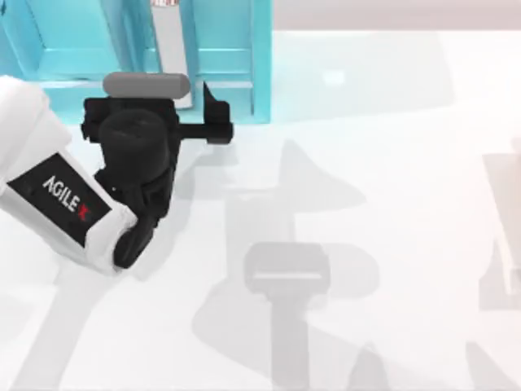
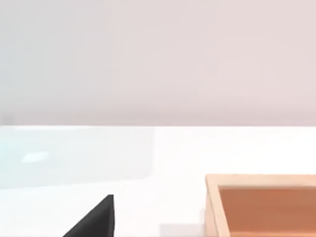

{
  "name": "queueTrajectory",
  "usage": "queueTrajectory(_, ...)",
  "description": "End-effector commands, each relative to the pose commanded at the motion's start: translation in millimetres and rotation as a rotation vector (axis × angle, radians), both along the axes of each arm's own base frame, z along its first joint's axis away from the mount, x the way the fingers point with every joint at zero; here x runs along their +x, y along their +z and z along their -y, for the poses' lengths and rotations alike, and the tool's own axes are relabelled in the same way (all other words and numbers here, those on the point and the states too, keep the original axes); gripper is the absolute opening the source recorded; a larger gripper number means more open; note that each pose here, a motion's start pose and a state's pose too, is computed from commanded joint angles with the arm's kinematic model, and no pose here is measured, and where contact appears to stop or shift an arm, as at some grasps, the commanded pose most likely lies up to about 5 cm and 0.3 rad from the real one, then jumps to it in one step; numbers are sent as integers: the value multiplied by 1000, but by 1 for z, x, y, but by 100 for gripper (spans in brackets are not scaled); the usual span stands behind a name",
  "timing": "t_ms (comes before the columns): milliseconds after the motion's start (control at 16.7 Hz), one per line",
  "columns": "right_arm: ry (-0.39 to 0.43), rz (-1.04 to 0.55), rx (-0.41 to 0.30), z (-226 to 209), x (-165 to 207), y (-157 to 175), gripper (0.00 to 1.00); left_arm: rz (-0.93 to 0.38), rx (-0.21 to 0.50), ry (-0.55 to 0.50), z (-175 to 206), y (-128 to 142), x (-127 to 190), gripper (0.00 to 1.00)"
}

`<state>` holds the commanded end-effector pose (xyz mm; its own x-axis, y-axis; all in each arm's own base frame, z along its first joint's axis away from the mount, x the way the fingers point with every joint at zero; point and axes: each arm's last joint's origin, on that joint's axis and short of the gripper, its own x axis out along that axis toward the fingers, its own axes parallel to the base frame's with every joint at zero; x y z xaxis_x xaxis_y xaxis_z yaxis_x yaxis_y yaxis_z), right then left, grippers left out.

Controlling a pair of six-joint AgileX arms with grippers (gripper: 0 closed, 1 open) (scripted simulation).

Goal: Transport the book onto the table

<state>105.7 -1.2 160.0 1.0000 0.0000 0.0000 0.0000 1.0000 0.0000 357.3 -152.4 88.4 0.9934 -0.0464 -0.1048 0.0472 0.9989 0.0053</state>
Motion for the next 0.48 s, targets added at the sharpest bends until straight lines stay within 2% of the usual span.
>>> queueTrajectory(480, 0, 0, 0, 0, 0, 0, 100, 5, -1, -1, 6, -7, 78, 100)
